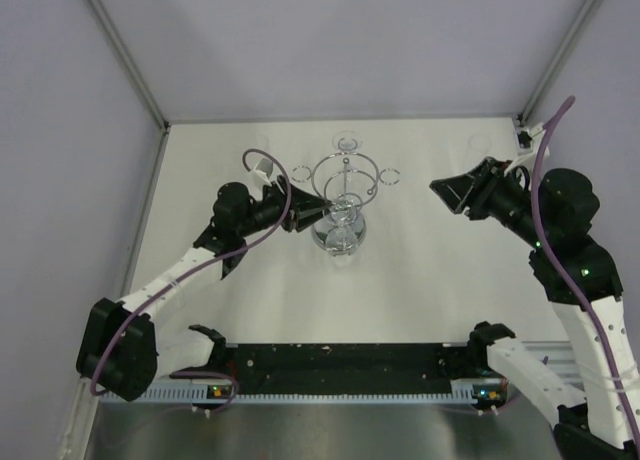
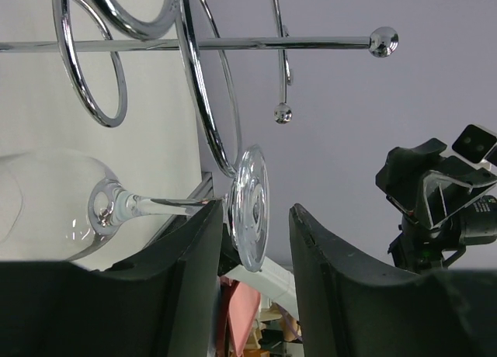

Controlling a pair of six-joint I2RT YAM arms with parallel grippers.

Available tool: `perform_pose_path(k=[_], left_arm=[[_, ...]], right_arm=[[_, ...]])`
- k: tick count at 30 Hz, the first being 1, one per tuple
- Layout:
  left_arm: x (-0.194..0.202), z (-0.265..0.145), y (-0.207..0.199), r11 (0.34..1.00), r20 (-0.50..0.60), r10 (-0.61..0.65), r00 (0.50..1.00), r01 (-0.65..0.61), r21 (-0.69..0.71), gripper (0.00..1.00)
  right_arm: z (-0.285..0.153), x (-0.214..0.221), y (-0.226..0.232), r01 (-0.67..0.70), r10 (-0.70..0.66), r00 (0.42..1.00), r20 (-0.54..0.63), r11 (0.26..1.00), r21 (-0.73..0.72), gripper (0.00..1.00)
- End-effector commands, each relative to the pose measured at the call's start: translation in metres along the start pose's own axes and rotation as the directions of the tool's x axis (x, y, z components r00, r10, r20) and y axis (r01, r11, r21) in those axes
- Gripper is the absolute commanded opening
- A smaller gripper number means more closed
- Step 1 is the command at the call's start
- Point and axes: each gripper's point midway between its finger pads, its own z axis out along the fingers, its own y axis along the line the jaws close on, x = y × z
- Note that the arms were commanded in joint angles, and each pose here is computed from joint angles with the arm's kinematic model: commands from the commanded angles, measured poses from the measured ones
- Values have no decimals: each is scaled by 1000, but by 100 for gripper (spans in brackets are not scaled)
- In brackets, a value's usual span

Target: Take the wine glass off the wine glass rack

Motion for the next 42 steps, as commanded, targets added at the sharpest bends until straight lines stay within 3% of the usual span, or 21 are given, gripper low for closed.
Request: perform_pose_path(k=[1,8,19,25,31,42], left_arm=[[-5,1,-36,993,21,67,998,-69,100,44],[0,1,-41,990,6,71,997,-71,119,35],[4,-5,-49,987,-3,87,996,-86,133,31],[6,-4,-50,987,-12,91,996,-88,136,22],[9,-2,-59,984,-30,102,994,-96,147,0],[18,-16,-82,976,-17,163,986,-159,146,0]], right_arm=[[-2,-6,9,21,-20,999,36,999,-38,45],[-2,-5,10,19,-18,999,33,999,-44,45],[0,-1,8,13,-12,1000,21,999,-44,45],[1,2,7,10,-9,1000,15,999,-46,44],[1,4,6,7,-6,1000,9,999,-44,44],[0,4,7,0,0,1000,6,999,-48,44]])
